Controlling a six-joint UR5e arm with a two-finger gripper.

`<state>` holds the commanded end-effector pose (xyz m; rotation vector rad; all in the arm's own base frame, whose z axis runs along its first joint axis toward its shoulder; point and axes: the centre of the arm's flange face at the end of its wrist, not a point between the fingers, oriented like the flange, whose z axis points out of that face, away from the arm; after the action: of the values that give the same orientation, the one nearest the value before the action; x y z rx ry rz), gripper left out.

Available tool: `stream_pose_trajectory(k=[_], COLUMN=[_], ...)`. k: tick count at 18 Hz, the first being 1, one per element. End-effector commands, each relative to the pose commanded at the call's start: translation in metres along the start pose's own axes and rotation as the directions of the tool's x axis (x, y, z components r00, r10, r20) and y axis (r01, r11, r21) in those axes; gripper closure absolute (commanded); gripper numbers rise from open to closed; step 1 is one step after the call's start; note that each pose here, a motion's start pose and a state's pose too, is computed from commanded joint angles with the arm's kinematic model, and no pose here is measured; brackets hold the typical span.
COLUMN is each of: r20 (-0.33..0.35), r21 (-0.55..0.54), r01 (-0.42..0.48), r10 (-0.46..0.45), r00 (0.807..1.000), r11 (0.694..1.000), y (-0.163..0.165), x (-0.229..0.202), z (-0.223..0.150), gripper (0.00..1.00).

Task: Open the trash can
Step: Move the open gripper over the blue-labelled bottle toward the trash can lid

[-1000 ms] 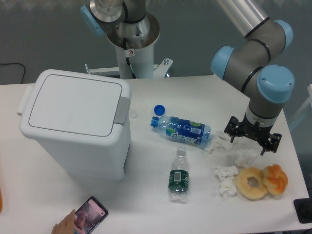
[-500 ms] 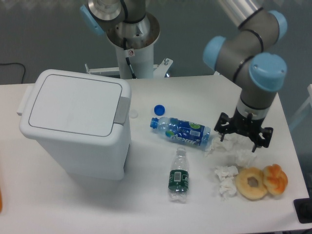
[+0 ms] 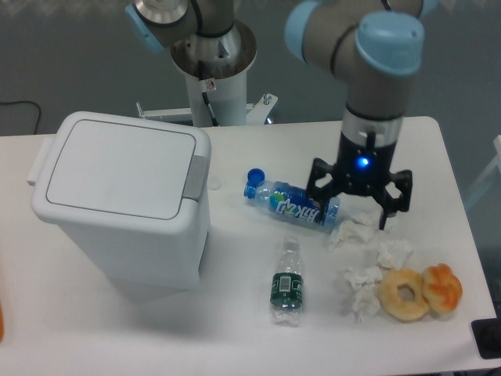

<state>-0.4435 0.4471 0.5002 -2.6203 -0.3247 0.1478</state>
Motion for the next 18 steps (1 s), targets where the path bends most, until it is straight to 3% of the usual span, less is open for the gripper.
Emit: stream_pose_trajectory(k=[2, 3, 4, 6, 8, 11, 18], r20=[-0.022, -0.033, -0.050, -0.098, -0.156, -0.196, -0.242], r21=[0.025, 0.033, 0.023, -0.018, -0.040, -0.037, -0.008], r01=[0.018, 0.010, 0.024, 0.100, 0.109, 0.168, 0.218], r10=[-0.017, -0.008, -0.022, -0.101, -0.114, -0.172, -0.213], r00=[1.000, 0.999, 0.998, 0.990, 0.981, 0.966, 0.947], r11=[1.000, 0.999, 0.999, 0.995, 0.993, 0.985, 0.976], y=[-0.003, -0.005, -0.005, 0.003, 0.011, 0.013, 0.004], x=[0.013, 0.025, 0.041, 0.073, 0.103, 0.120, 0.130], z=[-0.008, -0.013, -0.012, -0.016, -0.012, -0.024, -0.032], gripper=[0.78, 0.92, 0.98, 1.00, 1.00, 1.00, 1.00])
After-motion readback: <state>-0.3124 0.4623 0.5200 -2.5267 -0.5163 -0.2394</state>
